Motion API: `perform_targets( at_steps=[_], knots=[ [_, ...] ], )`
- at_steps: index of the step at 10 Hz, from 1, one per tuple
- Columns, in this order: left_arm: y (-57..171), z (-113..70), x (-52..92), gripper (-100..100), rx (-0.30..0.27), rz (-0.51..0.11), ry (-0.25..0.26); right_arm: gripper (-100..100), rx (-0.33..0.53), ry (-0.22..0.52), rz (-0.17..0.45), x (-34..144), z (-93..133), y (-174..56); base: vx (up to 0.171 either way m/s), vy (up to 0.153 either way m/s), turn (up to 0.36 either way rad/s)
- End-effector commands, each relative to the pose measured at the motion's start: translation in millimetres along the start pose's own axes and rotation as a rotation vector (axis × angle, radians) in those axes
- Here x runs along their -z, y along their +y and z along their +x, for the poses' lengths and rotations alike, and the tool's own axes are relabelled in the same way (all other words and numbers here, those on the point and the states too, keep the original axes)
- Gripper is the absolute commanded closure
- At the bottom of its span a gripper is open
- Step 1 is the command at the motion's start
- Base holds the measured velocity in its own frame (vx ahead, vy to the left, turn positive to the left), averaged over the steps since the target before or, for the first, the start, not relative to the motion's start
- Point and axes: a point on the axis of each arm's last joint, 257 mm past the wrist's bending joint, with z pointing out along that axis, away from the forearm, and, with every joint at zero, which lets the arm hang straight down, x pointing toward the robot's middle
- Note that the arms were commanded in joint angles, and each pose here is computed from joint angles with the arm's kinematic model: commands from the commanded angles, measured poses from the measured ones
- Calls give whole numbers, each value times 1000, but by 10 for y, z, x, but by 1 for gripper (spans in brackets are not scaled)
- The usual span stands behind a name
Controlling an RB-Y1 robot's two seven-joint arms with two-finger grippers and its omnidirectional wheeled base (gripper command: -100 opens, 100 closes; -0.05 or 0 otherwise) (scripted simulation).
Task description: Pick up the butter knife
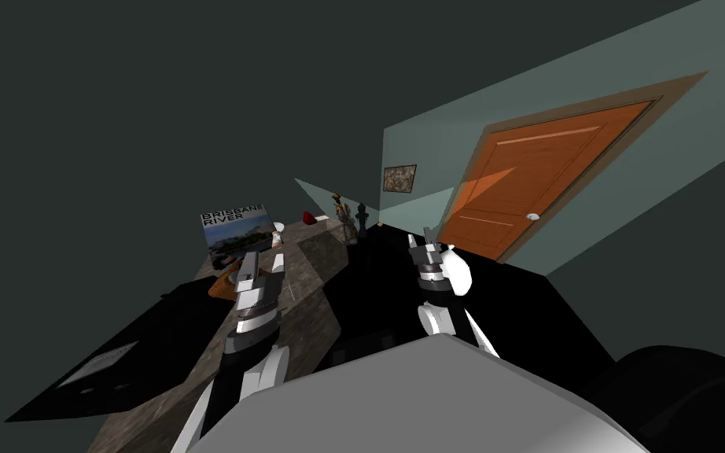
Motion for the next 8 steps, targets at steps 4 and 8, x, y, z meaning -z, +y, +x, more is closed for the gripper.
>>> perform_targets(
  at_steps=[4,8],
  knots=[
    [211,-74,89,-100,-53,-54,60,0,0,0,0,0,0,0,1,-4,-65],
    [596,-242,257,-100,-125,-158,129,0,0,0,0,0,0,0,6,-12,-99]
  ],
)
